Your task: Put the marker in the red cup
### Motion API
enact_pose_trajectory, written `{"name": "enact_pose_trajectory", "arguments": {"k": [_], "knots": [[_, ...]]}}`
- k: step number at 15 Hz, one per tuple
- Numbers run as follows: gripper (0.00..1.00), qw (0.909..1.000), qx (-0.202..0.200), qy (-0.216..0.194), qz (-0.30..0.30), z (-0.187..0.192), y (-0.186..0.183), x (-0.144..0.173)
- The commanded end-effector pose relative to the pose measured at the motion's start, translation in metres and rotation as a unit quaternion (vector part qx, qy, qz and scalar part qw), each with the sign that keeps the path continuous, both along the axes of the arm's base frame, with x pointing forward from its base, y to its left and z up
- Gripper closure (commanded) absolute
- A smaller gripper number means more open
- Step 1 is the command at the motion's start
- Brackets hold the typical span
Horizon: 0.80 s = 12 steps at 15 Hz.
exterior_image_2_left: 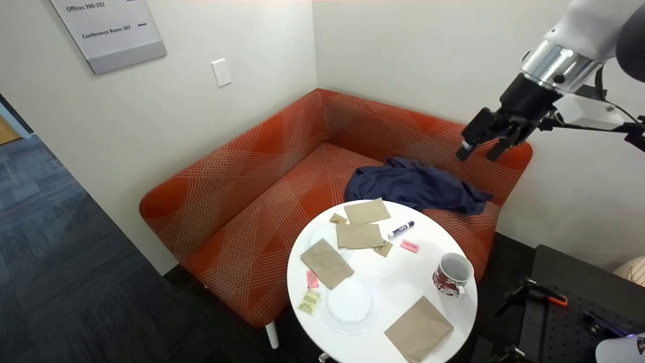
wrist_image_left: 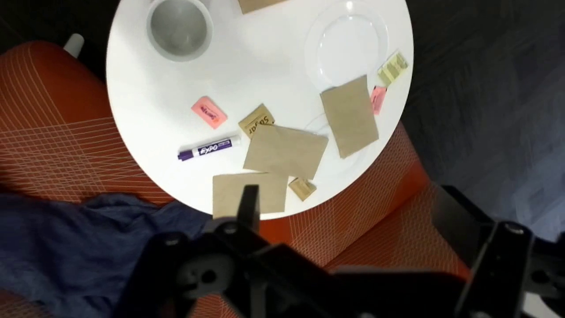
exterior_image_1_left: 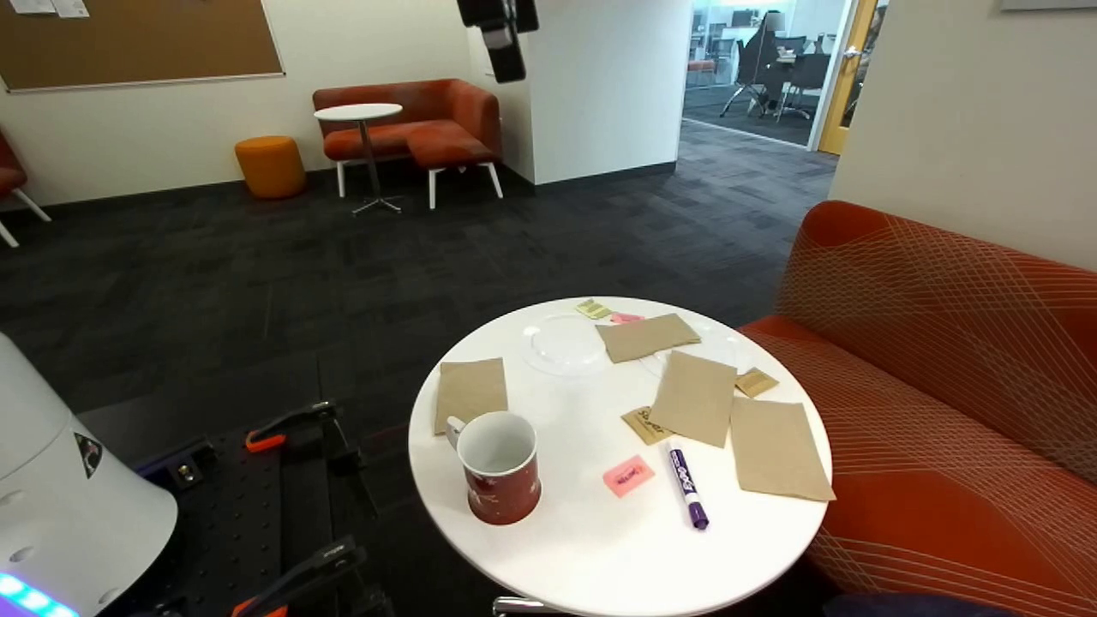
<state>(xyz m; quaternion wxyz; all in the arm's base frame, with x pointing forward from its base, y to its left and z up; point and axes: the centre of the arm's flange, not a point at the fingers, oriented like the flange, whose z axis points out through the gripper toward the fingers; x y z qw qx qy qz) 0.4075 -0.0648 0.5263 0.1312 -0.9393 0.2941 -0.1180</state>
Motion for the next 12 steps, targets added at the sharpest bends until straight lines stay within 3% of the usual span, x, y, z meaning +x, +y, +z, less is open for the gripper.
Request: {"name": "enact_pose_trajectory", "arguments": {"k": [1, 4, 7, 12], "knots": [[0.0, 0.9949, 0.01, -0.004, -0.1, 0.005, -0.024, 0.036], [0.0, 0.9848, 0.022, 0.001, -0.172, 0.001, -0.041, 0.056], [0.0, 0.9692, 0.035, 0.015, -0.244, -0.01, -0.056, 0.08], [0.0, 0.9328, 0.06, 0.046, -0.352, -0.043, -0.068, 0.123]]}}
